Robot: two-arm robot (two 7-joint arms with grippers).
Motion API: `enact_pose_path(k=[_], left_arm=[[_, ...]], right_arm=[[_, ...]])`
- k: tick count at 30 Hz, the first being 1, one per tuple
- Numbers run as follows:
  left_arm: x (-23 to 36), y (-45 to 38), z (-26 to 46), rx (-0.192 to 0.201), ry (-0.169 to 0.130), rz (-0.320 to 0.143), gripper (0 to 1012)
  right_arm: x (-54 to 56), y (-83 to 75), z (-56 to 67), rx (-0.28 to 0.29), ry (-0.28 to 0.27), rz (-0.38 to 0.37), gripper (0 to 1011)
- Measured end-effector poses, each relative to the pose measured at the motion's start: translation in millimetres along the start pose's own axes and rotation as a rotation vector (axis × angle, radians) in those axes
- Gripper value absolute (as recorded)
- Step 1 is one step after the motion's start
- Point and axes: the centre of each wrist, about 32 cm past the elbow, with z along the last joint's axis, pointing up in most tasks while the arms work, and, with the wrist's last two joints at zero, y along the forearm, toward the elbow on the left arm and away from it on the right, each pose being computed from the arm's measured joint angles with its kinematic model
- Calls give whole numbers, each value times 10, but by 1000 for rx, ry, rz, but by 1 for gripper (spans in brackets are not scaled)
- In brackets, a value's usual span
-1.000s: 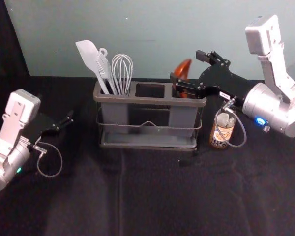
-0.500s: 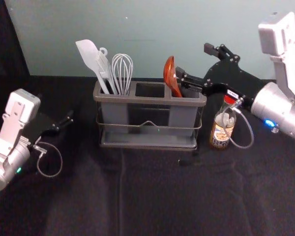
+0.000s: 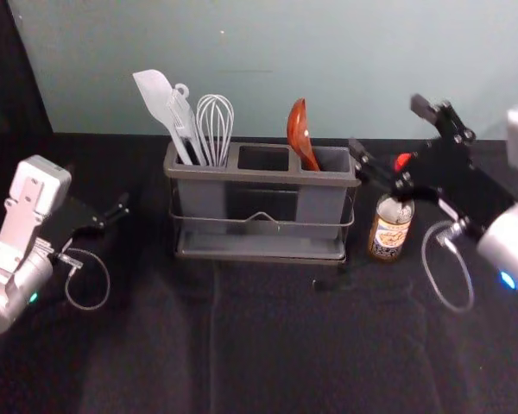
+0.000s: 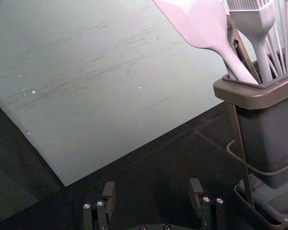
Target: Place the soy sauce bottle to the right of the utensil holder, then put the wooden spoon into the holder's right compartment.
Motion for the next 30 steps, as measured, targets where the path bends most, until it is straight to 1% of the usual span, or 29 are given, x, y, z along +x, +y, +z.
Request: enact_pose_path(k=[1,3,5,6,7,8,9,10,12,13,18,19,22,23,25,26,30], left_arm=[[0,0,0,0,0,0,1005],[0,0,0,0,0,0,1005],[0,0,0,0,0,0,1005],[0,0,0,0,0,0,1005],[0,0,0,0,0,0,1005],[0,0,0,0,0,0,1005],[0,0,0,0,0,0,1005],[0,0,0,0,0,0,1005],[0,0,0,0,0,0,1005],[0,0,0,0,0,0,1005],[0,0,0,0,0,0,1005],[0,0,0,0,0,0,1005],[0,0,0,0,0,0,1005],[0,0,0,0,0,0,1005],[0,0,0,0,0,0,1005],[0,0,0,0,0,0,1005],[0,0,0,0,0,0,1005]], right_arm=[[-24,-40,-23,5,-2,-7,1002],[-103,-178,-117,23,-12,-30,1002],[-142,-244,-172,32,-16,-41,1002],[-188,-306,-229,43,-19,-50,1002],[-188,-306,-229,43,-19,-50,1002],[-230,-363,-297,49,-19,-58,1002],[-247,-384,-325,51,-19,-62,1002],[-288,-430,-403,56,-17,-72,1002],[-327,-468,-484,57,-11,-84,1002],[-368,-495,-565,59,-8,-98,1002],[-468,-541,-776,59,14,-133,1002],[-496,-551,-846,54,28,-144,1002],[-534,-560,-923,43,51,-154,1002],[-560,-566,-970,34,65,-160,1002],[-587,-568,-1009,25,79,-164,1002],[-615,-569,-1044,15,92,-167,1002],[-684,-562,-1113,-29,122,-176,1002]])
